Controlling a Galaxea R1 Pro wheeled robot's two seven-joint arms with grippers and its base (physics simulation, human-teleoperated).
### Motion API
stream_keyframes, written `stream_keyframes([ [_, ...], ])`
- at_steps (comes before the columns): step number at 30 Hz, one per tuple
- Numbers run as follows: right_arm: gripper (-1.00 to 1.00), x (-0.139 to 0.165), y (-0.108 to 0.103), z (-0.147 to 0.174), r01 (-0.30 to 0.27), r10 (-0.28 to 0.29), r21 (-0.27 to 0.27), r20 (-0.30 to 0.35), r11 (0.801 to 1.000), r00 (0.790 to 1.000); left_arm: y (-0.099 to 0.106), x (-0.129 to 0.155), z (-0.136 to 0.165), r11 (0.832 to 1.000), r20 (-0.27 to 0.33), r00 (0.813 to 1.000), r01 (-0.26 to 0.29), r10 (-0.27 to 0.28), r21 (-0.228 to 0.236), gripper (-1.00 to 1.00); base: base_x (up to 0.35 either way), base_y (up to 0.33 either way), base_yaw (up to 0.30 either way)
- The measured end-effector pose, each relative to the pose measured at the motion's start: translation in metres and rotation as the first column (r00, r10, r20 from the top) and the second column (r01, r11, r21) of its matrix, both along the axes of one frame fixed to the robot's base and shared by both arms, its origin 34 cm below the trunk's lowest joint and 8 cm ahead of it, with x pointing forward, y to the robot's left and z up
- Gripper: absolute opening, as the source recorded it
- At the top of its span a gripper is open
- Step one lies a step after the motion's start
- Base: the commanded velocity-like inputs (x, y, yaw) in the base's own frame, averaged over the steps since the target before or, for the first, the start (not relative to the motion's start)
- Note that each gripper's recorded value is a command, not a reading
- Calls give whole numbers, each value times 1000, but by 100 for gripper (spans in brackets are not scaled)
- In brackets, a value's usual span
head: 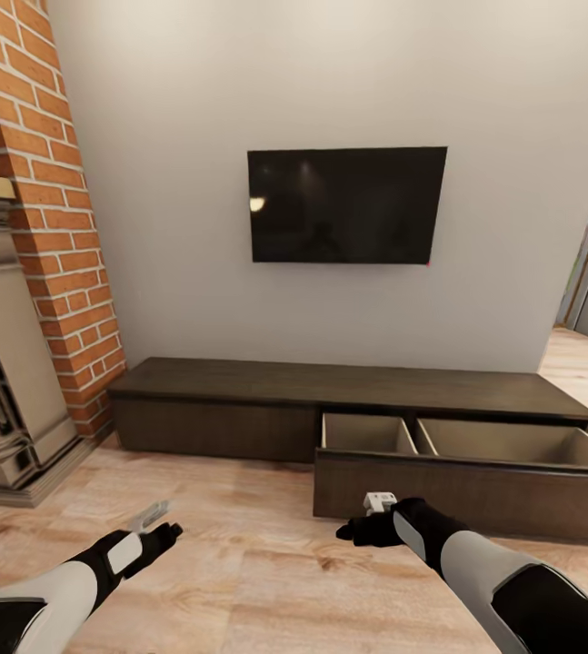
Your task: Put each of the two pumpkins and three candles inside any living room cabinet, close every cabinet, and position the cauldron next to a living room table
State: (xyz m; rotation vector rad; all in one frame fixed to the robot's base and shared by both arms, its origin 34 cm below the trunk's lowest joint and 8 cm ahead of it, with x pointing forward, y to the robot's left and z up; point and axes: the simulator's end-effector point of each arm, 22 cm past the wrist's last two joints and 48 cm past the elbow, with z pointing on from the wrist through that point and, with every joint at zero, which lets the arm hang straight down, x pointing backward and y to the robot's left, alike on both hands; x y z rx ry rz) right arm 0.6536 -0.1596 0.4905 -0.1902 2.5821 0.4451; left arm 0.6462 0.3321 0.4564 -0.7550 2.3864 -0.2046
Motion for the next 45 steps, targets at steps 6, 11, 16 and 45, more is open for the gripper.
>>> stream_keyframes([
  [6,100,0,-6,8,-42,42,-58,3,997,999,2,-1,8,1000,-4,1000,-7,7,9,100,0,0,275],
  [11,100,2,-7,17,-45,45,-62,-1,997,999,2,0,17,1000,-9,1000,-7,7,9,100,0,0,254],
  [16,100,3,-7,24,-46,45,-63,-6,997,999,2,0,24,1000,-15,1000,-7,7,9,100,0,0,239],
  [45,100,11,-6,75,-50,49,-64,-12,997,999,-2,8,74,1000,-25,1000,-4,4,6,100,0,0,277],
])
